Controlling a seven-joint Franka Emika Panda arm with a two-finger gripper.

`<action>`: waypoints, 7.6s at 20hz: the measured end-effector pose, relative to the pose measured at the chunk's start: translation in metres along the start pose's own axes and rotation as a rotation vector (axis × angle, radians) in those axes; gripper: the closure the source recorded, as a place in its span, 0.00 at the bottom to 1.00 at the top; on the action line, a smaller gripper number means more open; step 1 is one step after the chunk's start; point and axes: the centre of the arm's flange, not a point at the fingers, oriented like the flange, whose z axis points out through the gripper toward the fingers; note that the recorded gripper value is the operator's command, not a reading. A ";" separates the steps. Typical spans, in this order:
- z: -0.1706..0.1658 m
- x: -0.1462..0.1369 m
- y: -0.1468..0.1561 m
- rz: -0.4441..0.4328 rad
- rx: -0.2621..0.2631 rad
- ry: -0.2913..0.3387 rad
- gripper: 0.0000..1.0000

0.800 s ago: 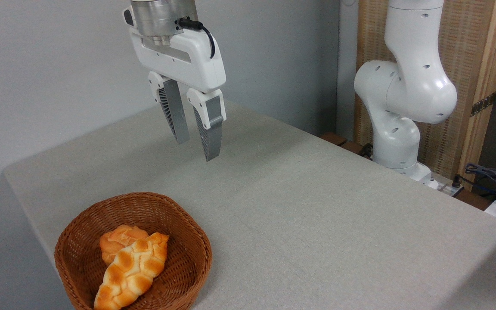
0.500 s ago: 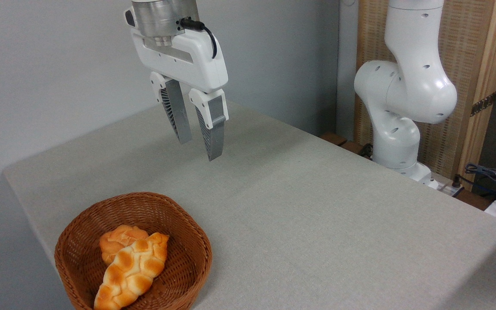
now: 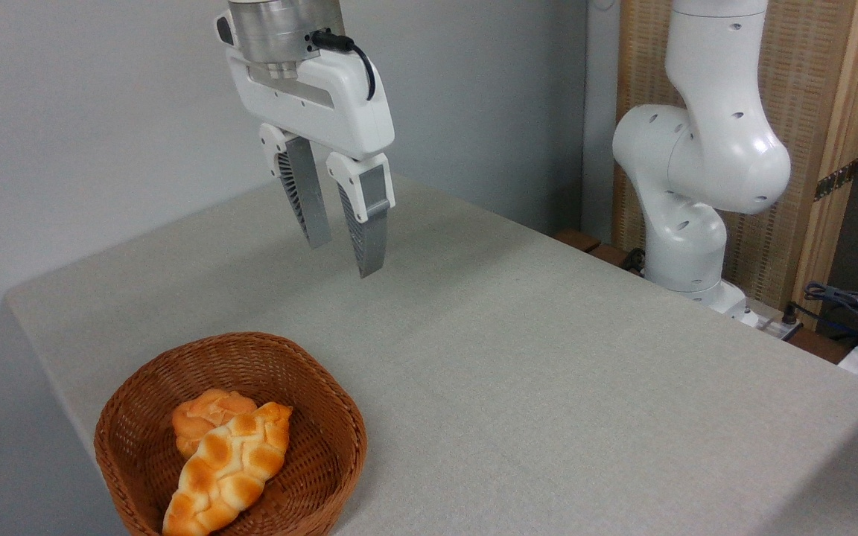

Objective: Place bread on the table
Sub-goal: 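Move the open gripper over the wicker basket toward the braided roll, then lower the open gripper down onto the braided bread roll, then close the gripper on the braided bread roll, then lift the braided roll out of the basket and carry it over the table, then lower the roll onto the table and open the gripper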

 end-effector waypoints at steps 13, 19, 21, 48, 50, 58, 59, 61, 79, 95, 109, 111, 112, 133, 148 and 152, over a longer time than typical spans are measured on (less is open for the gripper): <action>0.016 0.043 -0.034 -0.002 0.177 0.235 0.00; 0.072 0.064 -0.047 0.003 0.221 0.296 0.00; 0.100 0.073 -0.049 0.009 0.235 0.320 0.00; 0.161 0.074 -0.072 0.052 0.285 0.250 0.00; 0.164 0.073 -0.072 0.051 0.282 0.247 0.00; 0.175 0.069 -0.074 0.056 0.271 0.228 0.00; 0.179 0.068 -0.074 0.055 0.267 0.223 0.00; 0.183 0.069 -0.075 0.055 0.262 0.218 0.00; 0.195 0.081 -0.062 0.091 0.244 0.214 0.84; 0.184 0.079 -0.063 0.089 0.254 0.228 0.91; 0.120 0.063 -0.061 0.039 0.277 0.306 0.90; 0.111 0.058 -0.057 0.038 0.263 0.288 0.88; 0.105 0.054 -0.053 0.038 0.250 0.270 0.88; 0.123 -0.010 0.147 0.284 0.059 -0.038 0.00; 0.131 -0.008 0.147 0.284 0.048 -0.052 0.00; 0.130 -0.008 0.146 0.284 0.049 -0.049 0.00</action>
